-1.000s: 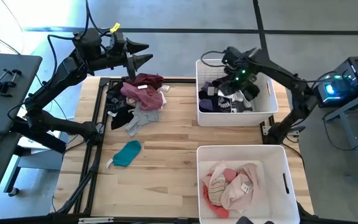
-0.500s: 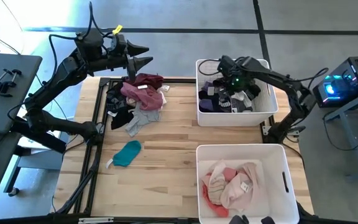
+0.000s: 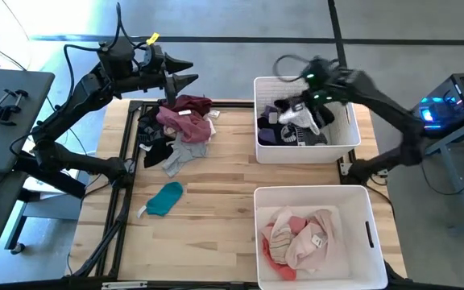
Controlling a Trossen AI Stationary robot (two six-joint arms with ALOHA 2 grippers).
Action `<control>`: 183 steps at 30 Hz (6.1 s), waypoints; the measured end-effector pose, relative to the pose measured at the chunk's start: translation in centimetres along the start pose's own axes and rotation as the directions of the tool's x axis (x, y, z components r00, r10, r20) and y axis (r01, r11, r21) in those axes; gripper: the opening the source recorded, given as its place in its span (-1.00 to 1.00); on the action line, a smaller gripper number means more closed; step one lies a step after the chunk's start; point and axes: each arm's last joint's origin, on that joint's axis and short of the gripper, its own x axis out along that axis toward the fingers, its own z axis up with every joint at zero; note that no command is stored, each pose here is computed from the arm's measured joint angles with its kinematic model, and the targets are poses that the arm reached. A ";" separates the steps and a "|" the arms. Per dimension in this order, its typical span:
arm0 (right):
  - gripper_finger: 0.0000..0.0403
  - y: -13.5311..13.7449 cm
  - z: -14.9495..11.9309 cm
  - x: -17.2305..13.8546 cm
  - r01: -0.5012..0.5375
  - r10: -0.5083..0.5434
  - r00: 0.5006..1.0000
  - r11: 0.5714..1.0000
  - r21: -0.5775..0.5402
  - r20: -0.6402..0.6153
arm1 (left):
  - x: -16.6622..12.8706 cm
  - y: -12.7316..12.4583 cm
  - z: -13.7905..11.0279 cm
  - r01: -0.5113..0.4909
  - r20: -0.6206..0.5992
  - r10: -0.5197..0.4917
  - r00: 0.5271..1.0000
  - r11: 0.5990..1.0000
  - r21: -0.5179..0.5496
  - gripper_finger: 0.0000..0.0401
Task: Sort clothes
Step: Put the white towel into the bottom bin, then move the grey sock from the top bin to the bottom bin
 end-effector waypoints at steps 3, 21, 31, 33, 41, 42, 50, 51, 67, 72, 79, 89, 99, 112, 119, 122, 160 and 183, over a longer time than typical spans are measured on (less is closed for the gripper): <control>-0.99 -0.3 0.4 -5.6 -0.099 0.089 0.972 0.995 0.035 0.219 | 0.0 0.0 0.0 0.000 0.000 0.000 1.000 1.000 0.000 0.08; -1.00 -1.7 0.1 -29.2 -0.514 0.880 -0.281 0.200 -0.834 0.384 | 0.0 0.0 0.0 0.000 0.001 0.000 1.000 1.000 -0.002 0.08; -1.00 1.3 -2.6 -28.4 -0.814 0.967 -0.254 -0.202 -0.544 0.021 | 0.0 0.0 0.0 -0.001 0.001 0.001 1.000 1.000 -0.002 0.08; -1.00 3.3 -3.3 -27.4 -0.900 0.984 -0.180 -0.173 -0.399 -0.022 | 0.0 0.0 0.0 -0.001 0.001 0.001 1.000 1.000 -0.002 0.08; -1.00 14.0 -9.9 -24.9 -0.991 0.939 -0.033 0.013 0.130 -0.343 | 0.0 0.0 0.4 -0.004 0.040 0.002 0.999 0.999 0.034 0.08; -1.00 14.7 -11.1 -24.8 -0.974 0.927 0.008 0.092 0.209 -0.374 | 0.0 0.0 0.6 -0.005 0.060 0.002 0.998 0.999 0.043 0.08; -1.00 13.5 -19.6 -24.0 -0.597 0.697 0.455 0.701 0.390 -0.555 | -0.2 -0.1 1.9 -0.024 0.191 -0.004 0.981 0.990 0.142 0.08; -1.00 12.9 -20.4 -23.9 -0.533 0.649 0.513 0.754 0.384 -0.562 | -0.2 -0.1 1.9 -0.028 0.195 -0.003 0.981 0.987 0.156 0.08; -1.00 10.8 -26.1 -19.2 -0.081 0.236 0.754 0.959 0.270 -0.613 | -0.1 0.0 1.1 -0.024 0.115 -0.006 0.993 0.966 0.256 0.08; -1.00 10.5 -28.2 -17.7 -0.010 0.118 0.756 0.986 0.169 -0.644 | -0.2 -1.2 1.2 0.194 0.115 -0.241 0.964 0.928 0.319 0.08; -1.00 9.2 -31.9 -14.6 0.147 -0.125 0.737 0.989 -0.023 -0.665 | 0.0 -4.1 2.0 0.294 0.185 -0.369 0.911 0.894 0.339 0.08; -1.00 9.8 -27.5 -18.2 -0.354 0.336 0.894 0.935 -0.007 -0.296 | -0.1 -5.5 2.6 0.200 0.273 -0.244 0.930 0.963 0.181 0.08; -1.00 9.9 -28.6 -15.3 -0.321 0.119 0.874 0.869 -0.376 -0.471 | 0.3 -6.7 0.4 0.199 0.061 -0.195 0.979 0.977 -0.082 0.08; -0.66 7.7 -32.0 -9.8 -0.268 -0.077 0.794 0.847 -0.460 -0.604 | 4.9 -8.8 -3.8 0.066 -0.242 -0.108 0.964 0.982 -0.175 0.08; -0.20 5.6 -29.2 -12.0 -0.280 0.037 0.748 0.923 -0.264 -0.663 | 8.6 -9.5 -4.7 0.100 -0.207 -0.137 0.969 0.978 -0.181 0.08; -0.13 4.9 -27.2 -14.0 -0.322 0.157 0.721 0.938 -0.125 -0.675 | 9.8 -9.5 -4.8 0.129 -0.179 -0.154 0.972 0.982 -0.141 0.08; -0.18 7.6 -0.2 10.1 -0.013 -0.168 0.907 0.905 -0.426 -0.386 | 11.2 2.5 -6.5 0.052 -0.319 0.040 0.947 0.960 0.276 0.08; -0.18 4.4 -0.2 -1.7 -0.144 0.108 0.988 0.901 -0.409 -0.109 | 11.3 2.4 -6.3 0.138 -0.289 -0.049 0.956 0.945 0.297 0.08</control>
